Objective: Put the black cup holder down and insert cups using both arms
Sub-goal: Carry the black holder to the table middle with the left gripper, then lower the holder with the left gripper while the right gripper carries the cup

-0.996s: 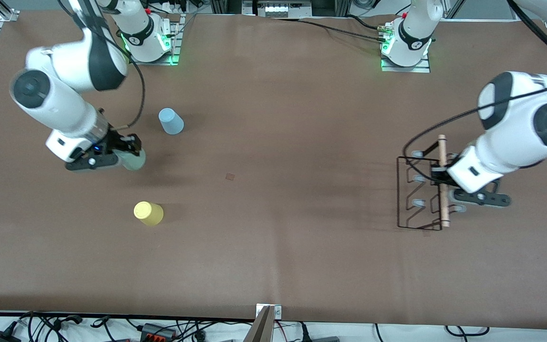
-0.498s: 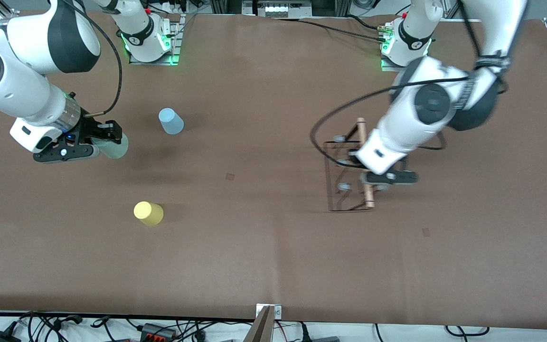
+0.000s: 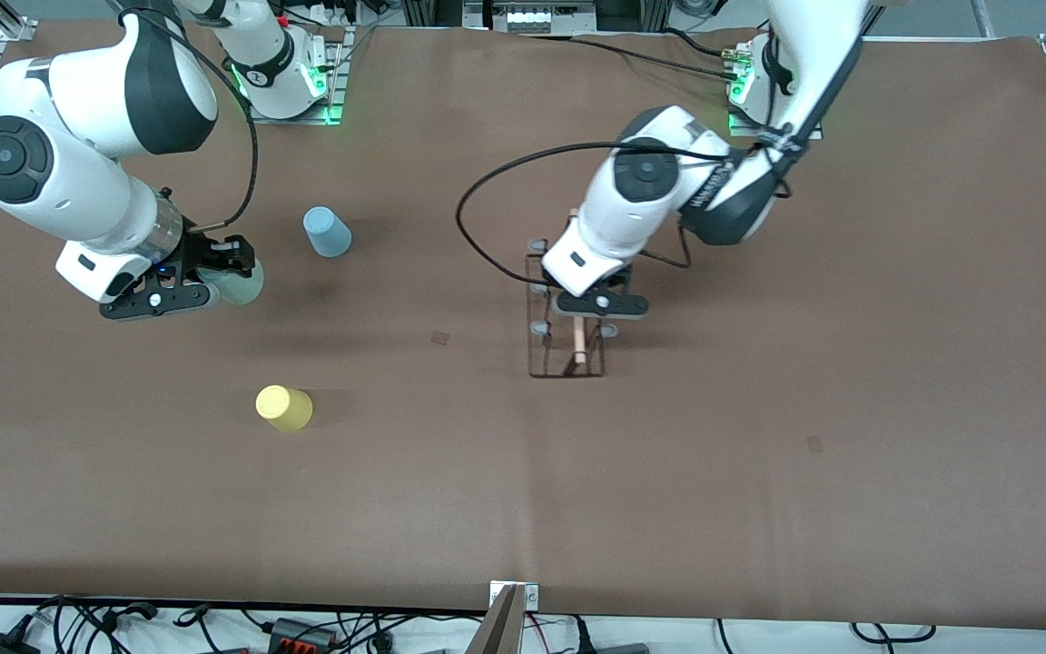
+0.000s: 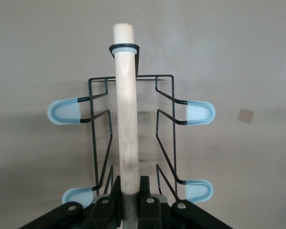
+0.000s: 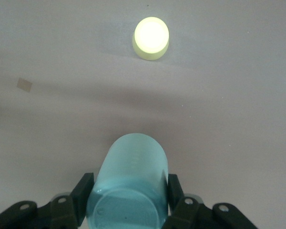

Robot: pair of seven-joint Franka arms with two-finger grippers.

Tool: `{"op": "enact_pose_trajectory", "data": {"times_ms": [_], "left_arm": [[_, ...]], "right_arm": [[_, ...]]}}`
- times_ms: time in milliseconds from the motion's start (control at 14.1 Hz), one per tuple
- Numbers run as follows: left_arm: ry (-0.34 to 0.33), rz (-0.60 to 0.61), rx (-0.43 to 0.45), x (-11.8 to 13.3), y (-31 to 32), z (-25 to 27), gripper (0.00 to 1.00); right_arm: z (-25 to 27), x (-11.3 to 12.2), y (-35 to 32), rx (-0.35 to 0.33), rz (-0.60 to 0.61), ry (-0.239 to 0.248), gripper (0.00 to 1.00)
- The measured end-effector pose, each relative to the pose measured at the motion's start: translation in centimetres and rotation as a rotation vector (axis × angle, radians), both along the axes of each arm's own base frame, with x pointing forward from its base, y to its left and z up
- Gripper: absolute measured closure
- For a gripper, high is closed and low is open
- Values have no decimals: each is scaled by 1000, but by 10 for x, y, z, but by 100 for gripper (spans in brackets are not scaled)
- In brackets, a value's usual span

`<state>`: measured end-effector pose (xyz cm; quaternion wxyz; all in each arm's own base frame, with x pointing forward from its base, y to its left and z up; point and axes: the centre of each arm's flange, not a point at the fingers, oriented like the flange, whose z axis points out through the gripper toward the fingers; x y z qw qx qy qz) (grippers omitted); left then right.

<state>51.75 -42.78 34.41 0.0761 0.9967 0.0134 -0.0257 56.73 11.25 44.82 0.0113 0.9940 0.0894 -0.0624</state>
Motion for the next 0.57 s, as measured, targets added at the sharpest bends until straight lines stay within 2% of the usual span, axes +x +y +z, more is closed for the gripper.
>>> {"op": "enact_pose_trajectory", "data": {"times_ms": [356,569], "left_arm": [[-7,-50,28,-21,-24,-10,84],[-37,-62,72,-25,-30,-20,84]], "right_arm": [[1,-3,18,4,15,-2,33],[2,-11,49,-6,-42,-7,33]]}}
